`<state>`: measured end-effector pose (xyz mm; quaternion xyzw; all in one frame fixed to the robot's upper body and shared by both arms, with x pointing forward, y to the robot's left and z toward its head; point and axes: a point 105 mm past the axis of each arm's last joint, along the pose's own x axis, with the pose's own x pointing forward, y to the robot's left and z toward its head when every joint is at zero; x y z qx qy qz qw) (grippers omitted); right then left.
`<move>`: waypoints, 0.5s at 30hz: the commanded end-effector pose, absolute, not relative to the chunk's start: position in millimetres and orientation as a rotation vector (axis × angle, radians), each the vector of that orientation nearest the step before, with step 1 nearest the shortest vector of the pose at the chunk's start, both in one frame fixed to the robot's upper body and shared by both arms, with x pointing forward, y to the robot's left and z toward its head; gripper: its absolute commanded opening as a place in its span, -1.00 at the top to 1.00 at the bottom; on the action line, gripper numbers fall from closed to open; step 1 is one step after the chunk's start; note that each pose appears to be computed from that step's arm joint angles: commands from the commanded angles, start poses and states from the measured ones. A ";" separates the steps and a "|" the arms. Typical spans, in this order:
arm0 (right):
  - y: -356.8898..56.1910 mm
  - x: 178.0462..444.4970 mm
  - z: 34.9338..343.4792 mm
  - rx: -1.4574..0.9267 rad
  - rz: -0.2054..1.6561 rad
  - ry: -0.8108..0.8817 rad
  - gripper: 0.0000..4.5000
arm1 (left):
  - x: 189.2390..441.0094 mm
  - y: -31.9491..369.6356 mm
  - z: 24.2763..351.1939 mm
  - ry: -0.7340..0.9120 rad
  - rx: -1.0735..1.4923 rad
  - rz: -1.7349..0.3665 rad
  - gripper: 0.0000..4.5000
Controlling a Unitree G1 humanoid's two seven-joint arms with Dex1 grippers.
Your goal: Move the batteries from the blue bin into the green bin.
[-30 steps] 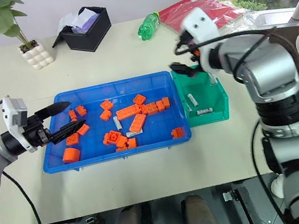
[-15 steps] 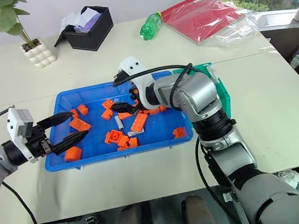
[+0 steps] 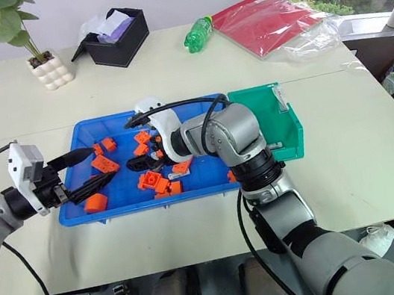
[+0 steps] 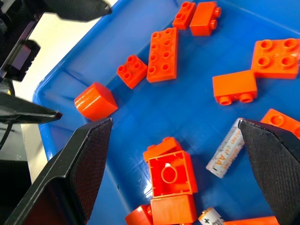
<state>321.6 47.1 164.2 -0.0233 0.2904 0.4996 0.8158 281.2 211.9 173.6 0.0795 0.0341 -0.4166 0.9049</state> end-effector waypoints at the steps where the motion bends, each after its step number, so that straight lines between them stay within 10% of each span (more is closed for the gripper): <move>1: 53.7 321.9 166.6 -0.072 1.087 0.596 -0.97 | 278.1 209.3 185.5 0.010 0.181 -0.854 -1.00; 15: 39.2 341.7 143.3 -0.074 1.006 0.679 -0.97 | 275.2 206.9 185.4 -0.035 0.161 -0.804 -1.00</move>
